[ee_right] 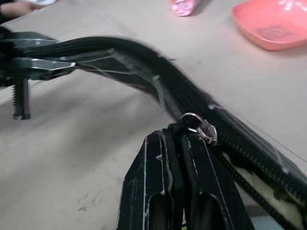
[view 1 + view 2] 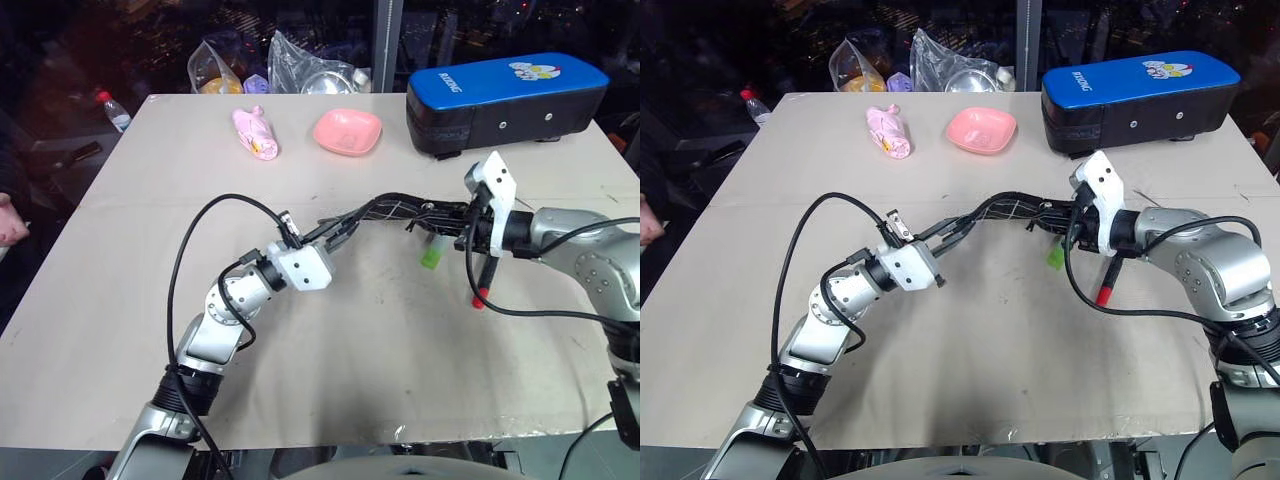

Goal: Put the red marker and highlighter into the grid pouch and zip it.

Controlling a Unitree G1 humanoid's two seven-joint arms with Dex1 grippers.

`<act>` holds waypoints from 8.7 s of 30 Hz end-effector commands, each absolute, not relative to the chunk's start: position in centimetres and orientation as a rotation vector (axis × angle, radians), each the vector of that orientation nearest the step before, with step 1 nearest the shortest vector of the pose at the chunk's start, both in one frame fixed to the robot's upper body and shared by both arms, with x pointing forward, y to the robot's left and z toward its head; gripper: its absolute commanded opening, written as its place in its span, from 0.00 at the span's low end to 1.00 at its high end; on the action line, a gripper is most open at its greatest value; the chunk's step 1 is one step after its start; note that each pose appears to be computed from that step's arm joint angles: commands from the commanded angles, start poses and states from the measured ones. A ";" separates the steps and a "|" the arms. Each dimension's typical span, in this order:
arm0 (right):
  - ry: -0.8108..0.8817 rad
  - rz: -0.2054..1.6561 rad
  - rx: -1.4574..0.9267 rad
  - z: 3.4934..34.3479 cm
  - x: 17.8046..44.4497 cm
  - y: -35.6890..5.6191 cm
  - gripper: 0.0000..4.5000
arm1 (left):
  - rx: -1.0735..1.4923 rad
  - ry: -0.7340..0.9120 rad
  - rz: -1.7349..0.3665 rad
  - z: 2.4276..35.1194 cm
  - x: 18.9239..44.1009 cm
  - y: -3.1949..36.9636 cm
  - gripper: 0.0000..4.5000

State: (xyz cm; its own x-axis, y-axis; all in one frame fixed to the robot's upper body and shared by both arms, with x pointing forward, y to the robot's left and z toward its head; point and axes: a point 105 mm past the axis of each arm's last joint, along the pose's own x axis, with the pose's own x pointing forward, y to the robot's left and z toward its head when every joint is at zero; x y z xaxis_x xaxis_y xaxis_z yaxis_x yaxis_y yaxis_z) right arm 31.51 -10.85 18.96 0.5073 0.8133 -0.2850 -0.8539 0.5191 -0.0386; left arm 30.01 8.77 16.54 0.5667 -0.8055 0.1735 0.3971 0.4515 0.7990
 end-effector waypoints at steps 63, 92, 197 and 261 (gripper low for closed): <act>0.033 1.444 -0.772 19.1 29.1 -4.7 0.00 | 0.650 -0.558 -1.117 16.3 26.7 7.3 0.01; 0.094 1.315 -0.660 19.7 30.6 -8.7 0.33 | 0.567 -0.490 -0.999 16.0 28.2 8.4 0.00; -0.032 1.102 -0.467 21.8 30.0 -13.7 0.99 | 0.568 -0.460 -0.907 15.8 30.3 10.0 0.00; 0.031 1.130 -1.376 21.6 32.4 -14.2 0.05 | 0.528 -0.467 -0.937 15.5 29.9 8.7 0.00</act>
State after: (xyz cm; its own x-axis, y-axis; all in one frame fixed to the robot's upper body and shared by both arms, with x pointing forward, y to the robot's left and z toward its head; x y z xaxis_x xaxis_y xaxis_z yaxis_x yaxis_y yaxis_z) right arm 32.24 -14.69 20.72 0.5026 0.6076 -0.6149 -0.6825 -0.1576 -0.7137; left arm 30.09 8.80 14.58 0.5225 -0.8454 0.1106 0.6487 0.4783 0.5920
